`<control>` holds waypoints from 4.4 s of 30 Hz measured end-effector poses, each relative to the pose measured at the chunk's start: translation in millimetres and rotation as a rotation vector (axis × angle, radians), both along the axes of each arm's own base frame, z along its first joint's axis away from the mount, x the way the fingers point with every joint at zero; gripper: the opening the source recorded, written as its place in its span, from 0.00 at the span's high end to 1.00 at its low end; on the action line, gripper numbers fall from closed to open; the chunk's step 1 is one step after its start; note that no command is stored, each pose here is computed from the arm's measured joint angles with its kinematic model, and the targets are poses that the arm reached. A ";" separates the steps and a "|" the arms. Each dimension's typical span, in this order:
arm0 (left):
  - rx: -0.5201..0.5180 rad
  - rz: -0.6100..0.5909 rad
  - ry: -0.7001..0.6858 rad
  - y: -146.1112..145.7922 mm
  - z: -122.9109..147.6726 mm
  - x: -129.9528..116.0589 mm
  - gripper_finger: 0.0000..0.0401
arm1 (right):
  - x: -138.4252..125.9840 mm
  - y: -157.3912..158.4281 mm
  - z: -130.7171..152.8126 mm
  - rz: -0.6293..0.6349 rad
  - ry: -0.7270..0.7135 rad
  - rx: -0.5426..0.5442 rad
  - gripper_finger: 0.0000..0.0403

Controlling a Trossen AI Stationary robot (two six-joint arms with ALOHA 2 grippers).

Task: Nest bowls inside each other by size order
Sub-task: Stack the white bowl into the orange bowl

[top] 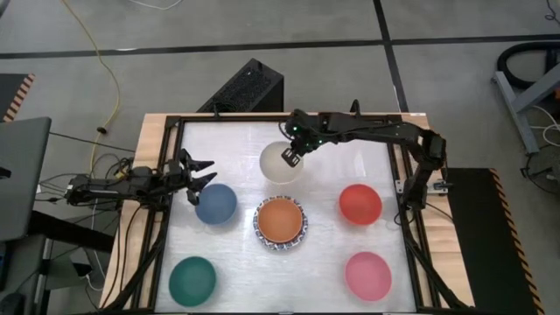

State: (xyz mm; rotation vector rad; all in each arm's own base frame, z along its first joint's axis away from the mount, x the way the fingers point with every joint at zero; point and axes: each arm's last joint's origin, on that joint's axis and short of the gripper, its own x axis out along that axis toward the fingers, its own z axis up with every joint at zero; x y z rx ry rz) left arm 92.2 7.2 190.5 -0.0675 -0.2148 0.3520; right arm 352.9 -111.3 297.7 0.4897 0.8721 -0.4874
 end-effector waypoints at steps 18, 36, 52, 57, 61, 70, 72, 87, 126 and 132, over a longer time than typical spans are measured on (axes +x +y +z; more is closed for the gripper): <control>-0.048 -0.009 0.047 0.0 -6.2 1.1 0.54 | 16.0 110.8 20.3 0.299 -0.145 0.034 0.97; -0.085 -0.002 0.046 0.3 -7.3 1.1 0.54 | 7.8 148.0 9.6 0.276 -0.052 0.032 0.97; -0.068 0.016 -0.003 0.8 -6.2 1.2 0.54 | 5.9 145.5 6.0 0.288 -0.024 0.084 0.97; -0.070 0.016 -0.002 0.8 -6.5 1.2 0.54 | 6.8 145.2 5.9 0.279 -0.034 0.090 0.97; -0.070 0.015 -0.002 0.7 -6.6 1.2 0.54 | 6.8 142.4 5.7 0.268 -0.032 0.093 0.97; -0.070 0.012 0.047 0.6 -11.5 2.1 0.54 | 7.1 137.7 5.7 0.251 -0.032 0.096 0.97; -0.068 0.013 0.075 0.6 -14.2 2.5 0.54 | 7.2 136.5 5.5 0.247 -0.031 0.096 0.97; -0.064 -0.005 0.103 0.0 -17.0 3.2 0.54 | 16.3 136.0 -15.0 0.246 0.044 0.101 0.97; -0.064 -0.003 0.105 0.1 -17.3 3.2 0.54 | 26.2 115.3 -35.4 0.288 0.101 0.187 0.97; -0.064 -0.002 0.105 0.1 -17.3 3.2 0.54 | 32.3 113.9 -47.1 0.303 0.125 0.210 0.97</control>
